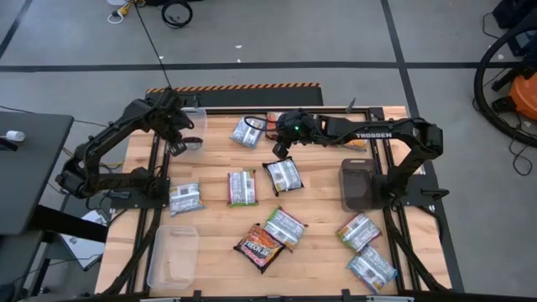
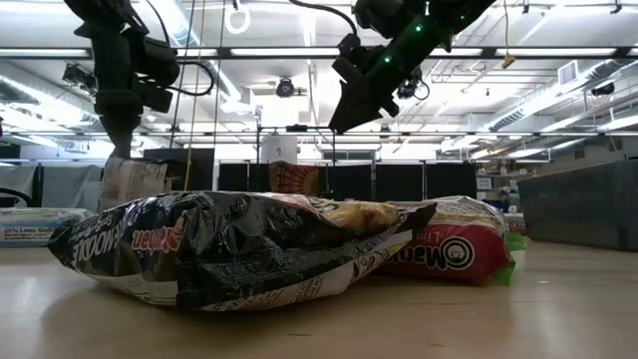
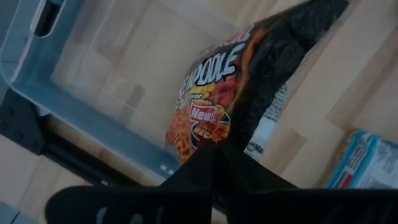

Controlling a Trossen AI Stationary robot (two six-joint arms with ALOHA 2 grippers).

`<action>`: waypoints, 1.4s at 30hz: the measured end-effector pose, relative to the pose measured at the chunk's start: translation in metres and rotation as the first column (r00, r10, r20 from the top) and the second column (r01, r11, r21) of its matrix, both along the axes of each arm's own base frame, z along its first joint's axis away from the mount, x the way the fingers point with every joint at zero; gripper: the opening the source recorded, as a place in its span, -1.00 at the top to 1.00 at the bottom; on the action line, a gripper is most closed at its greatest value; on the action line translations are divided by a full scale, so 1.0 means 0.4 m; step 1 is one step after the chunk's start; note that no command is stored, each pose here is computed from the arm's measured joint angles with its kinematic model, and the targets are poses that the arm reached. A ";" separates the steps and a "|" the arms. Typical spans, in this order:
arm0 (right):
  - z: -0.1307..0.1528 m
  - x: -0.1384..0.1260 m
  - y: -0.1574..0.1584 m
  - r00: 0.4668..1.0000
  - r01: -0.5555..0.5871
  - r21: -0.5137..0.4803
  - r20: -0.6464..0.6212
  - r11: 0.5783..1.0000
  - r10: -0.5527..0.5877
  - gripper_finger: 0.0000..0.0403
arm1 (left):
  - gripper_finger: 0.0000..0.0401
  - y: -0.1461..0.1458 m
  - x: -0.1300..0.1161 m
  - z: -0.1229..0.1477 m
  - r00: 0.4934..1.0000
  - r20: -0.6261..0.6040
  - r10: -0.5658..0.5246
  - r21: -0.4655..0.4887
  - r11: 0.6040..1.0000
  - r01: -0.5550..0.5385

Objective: Sort Maruchan noodles
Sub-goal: Put the black noodle pack into the top transparent bin

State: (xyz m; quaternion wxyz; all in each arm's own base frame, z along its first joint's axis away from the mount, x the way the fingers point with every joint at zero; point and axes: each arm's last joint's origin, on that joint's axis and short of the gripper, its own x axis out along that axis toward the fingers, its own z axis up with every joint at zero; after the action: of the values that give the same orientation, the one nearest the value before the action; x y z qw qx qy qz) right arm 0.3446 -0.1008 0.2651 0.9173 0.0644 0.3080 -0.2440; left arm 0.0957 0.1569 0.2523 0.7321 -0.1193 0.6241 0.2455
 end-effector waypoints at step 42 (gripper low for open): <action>0.080 -0.093 0.210 0.953 -0.259 -0.026 -0.171 0.966 0.251 0.34 | 0.28 -0.334 0.204 0.213 0.880 0.454 -0.143 -0.309 0.901 0.305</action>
State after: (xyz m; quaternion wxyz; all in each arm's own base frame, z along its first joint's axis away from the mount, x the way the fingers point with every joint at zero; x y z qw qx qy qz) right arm 0.3072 -0.0166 0.2972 0.9135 -0.0188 0.3833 -0.1355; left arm 0.1775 0.0233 0.3375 0.8367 -0.2312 0.4964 0.0035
